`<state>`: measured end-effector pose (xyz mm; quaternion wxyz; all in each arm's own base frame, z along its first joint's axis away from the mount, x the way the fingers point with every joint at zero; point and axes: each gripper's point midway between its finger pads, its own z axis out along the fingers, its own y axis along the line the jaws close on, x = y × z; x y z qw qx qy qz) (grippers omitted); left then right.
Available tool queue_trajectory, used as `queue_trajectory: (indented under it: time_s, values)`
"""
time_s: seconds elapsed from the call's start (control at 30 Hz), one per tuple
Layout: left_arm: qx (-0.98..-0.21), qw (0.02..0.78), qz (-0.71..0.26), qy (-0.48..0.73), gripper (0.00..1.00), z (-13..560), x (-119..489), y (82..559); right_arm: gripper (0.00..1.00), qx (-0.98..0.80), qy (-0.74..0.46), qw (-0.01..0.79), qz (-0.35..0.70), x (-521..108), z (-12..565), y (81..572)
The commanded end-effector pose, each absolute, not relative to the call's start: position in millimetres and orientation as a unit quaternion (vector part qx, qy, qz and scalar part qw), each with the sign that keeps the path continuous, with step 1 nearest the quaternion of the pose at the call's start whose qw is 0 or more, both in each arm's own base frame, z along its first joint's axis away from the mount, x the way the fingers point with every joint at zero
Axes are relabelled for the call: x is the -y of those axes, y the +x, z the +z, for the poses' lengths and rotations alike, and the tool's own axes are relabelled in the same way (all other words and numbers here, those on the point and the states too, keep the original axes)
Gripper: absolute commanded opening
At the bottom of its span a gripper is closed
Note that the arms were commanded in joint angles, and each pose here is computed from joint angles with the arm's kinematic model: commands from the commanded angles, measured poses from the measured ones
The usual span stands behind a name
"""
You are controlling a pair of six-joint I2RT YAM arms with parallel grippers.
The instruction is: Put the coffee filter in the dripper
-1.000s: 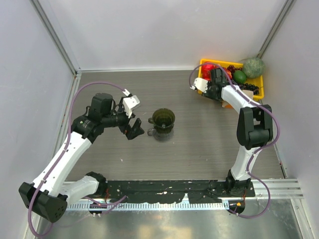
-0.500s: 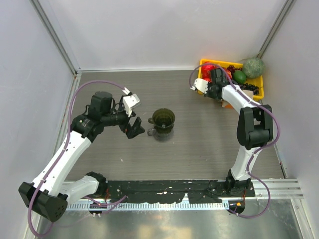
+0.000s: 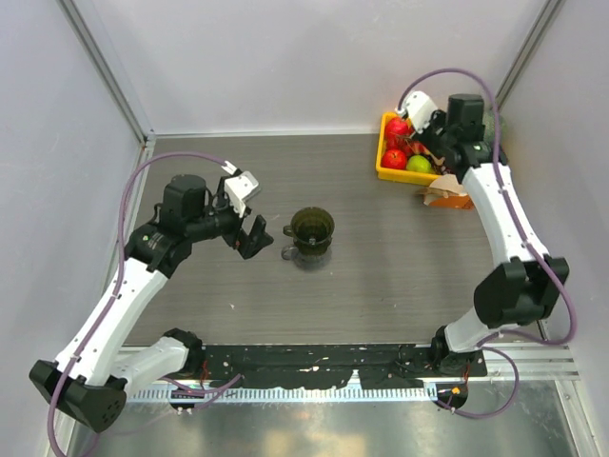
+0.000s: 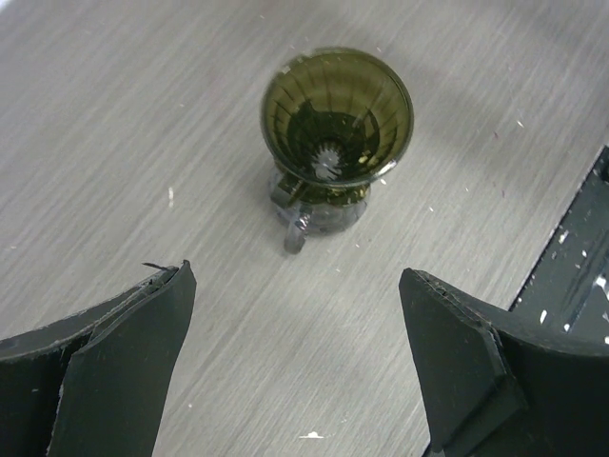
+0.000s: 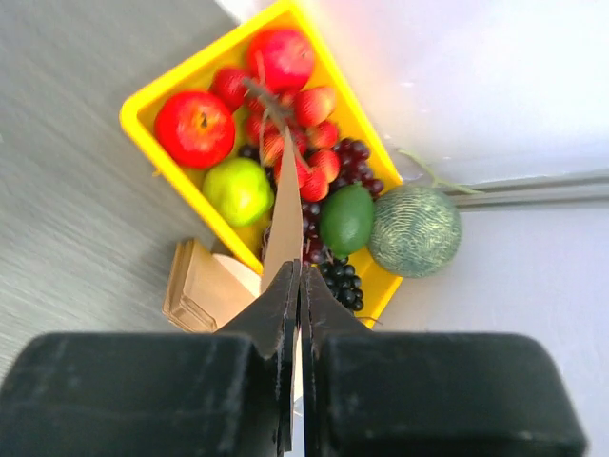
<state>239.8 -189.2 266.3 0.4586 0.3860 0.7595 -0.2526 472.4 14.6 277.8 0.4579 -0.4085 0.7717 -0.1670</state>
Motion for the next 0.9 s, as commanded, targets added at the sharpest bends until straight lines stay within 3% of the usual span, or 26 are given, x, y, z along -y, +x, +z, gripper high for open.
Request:
queue_trajectory:
  time_s: [0.0,0.23,0.43,0.63,0.87]
  values:
    - [-0.728,0.547,-0.219,0.349,0.99,334.5,176.9,250.5,0.05,-0.740,-0.302,0.590,-0.109,-26.7,374.6,447.9]
    - [-0.715,0.570,-0.194,0.354,0.99,385.8,175.2,248.5,0.05,-0.724,-0.135,0.676,0.034,-44.1,442.0,382.3]
    - [-0.655,0.600,-0.266,0.375,0.99,436.5,218.5,236.5,0.05,-0.706,0.017,0.682,0.189,-62.0,439.6,338.6]
    - [-0.587,0.645,-0.213,0.441,0.99,446.9,251.5,239.6,0.05,-0.726,0.168,0.558,0.367,-95.5,402.8,331.5]
    - [-0.503,0.679,-0.071,0.531,0.99,426.1,307.4,237.3,0.06,-0.730,0.245,0.480,0.420,-117.4,373.1,338.8]
